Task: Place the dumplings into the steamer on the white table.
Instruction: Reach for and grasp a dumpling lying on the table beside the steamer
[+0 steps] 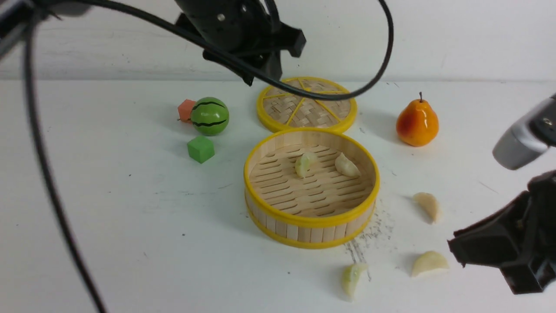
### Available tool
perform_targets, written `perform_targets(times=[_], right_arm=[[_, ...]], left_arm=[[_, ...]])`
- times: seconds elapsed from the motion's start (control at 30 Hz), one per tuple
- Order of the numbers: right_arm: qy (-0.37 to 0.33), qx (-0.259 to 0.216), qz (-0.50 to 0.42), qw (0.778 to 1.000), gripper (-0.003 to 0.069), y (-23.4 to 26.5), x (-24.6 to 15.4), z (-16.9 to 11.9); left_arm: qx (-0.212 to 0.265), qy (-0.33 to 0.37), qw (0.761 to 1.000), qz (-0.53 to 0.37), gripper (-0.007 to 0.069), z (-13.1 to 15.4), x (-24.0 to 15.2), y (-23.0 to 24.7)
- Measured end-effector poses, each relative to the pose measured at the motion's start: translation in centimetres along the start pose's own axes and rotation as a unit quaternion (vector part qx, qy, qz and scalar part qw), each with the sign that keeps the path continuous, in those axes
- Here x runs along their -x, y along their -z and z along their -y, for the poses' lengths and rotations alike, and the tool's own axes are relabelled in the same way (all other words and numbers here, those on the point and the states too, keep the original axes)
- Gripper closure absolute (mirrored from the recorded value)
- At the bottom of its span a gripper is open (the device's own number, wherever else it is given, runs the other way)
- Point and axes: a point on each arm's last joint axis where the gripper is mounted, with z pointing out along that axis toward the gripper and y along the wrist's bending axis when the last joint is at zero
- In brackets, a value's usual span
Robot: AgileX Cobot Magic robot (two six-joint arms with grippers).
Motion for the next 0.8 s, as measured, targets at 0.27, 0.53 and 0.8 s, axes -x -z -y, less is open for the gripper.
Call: perform_targets(times=[0.27, 0.53, 0.8], right_arm=[[0.062, 0.007, -0.097, 0.993, 0.0671, -4.9, 3.4, -3.4], [-0.014, -0.101, -0.218, 0.971, 0.0629, -13.1, 2.3, -1.1], [-0.135, -0.143, -0.181, 0.964, 0.0258, -17.1, 2.4, 1.9]], left_arm=[[-0.013, -0.008, 0.999, -0.039, 0.0639, 0.3, -7.8, 6.2], [-0.004, 0.012, 0.999, -0.033, 0.0639, -0.1, -17.3, 9.8], [-0.003, 0.020, 0.999, -0.029, 0.0639, -0.5, -23.4, 10.4]])
